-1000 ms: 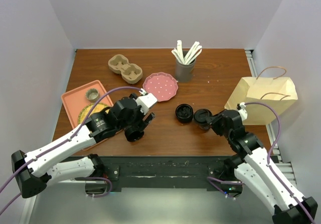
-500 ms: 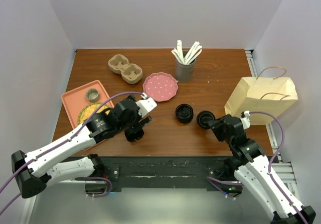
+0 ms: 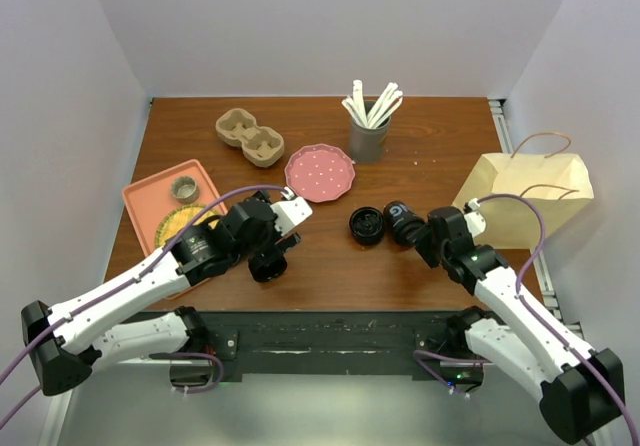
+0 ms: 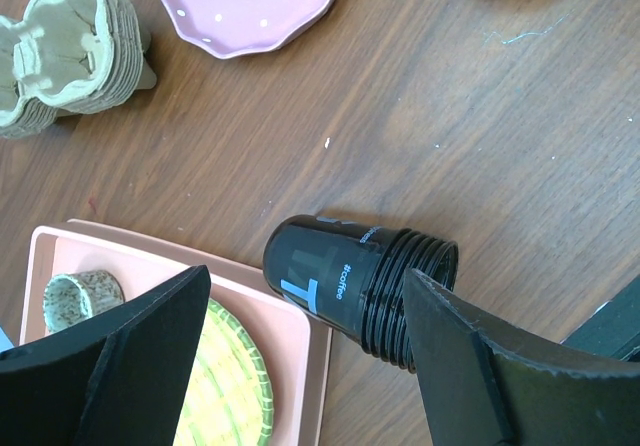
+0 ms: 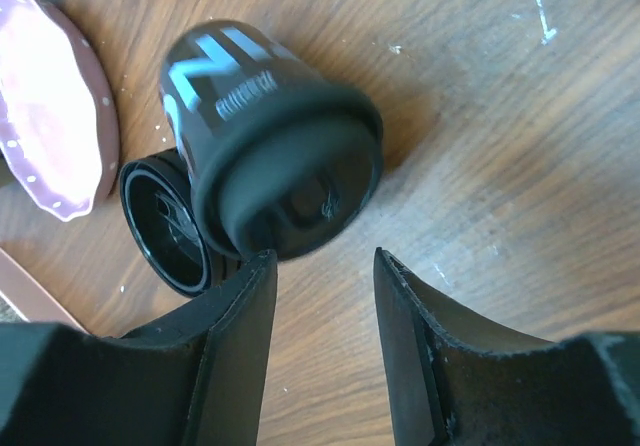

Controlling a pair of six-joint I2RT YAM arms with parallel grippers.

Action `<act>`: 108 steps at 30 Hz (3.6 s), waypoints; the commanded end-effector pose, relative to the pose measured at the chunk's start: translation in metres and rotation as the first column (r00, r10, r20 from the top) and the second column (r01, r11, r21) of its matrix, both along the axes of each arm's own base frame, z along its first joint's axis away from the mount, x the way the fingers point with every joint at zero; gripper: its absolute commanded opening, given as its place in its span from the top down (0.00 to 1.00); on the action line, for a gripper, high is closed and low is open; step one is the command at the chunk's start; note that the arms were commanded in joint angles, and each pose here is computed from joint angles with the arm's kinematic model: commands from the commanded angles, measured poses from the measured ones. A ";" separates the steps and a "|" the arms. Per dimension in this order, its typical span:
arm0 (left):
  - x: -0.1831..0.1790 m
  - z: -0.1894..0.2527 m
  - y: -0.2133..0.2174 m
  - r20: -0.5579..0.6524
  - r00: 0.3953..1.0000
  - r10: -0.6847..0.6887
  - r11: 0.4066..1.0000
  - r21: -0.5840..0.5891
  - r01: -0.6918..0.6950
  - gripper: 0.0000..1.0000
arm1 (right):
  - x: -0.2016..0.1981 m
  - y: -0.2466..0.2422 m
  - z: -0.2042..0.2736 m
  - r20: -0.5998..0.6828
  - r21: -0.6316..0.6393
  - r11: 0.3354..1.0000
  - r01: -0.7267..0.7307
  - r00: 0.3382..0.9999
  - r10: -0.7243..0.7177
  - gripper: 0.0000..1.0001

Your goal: Pack the takeout coffee

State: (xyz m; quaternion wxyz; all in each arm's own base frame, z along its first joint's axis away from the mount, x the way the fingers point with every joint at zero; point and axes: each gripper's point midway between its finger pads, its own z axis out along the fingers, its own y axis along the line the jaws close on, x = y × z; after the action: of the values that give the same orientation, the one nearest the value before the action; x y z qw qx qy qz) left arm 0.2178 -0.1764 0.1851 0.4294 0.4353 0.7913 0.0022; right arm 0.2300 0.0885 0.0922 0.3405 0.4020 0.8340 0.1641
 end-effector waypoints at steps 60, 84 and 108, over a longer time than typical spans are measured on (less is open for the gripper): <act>-0.008 0.030 -0.013 0.023 0.999 -0.032 0.988 -0.148 0.035 0.17 | 0.068 -0.011 0.001 -0.127 -0.293 0.951 0.093 0.983 -0.135 0.51; 0.001 0.047 -0.016 0.077 0.997 0.004 0.979 -0.206 0.012 0.17 | 0.066 -0.042 0.099 -0.074 -0.705 0.706 -0.066 0.997 0.020 0.79; 0.001 0.119 0.032 0.198 0.946 0.258 0.898 -0.410 -0.159 0.17 | 0.095 -0.016 0.098 -0.516 -0.850 0.089 -0.519 0.855 0.052 0.76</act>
State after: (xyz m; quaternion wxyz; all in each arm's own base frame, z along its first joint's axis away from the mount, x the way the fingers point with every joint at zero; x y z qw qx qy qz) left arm 0.2187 -0.1497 0.2802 0.5768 0.2867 0.7638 -0.0408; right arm 0.3137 0.0651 0.1769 0.3131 -0.0354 0.8682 -0.3834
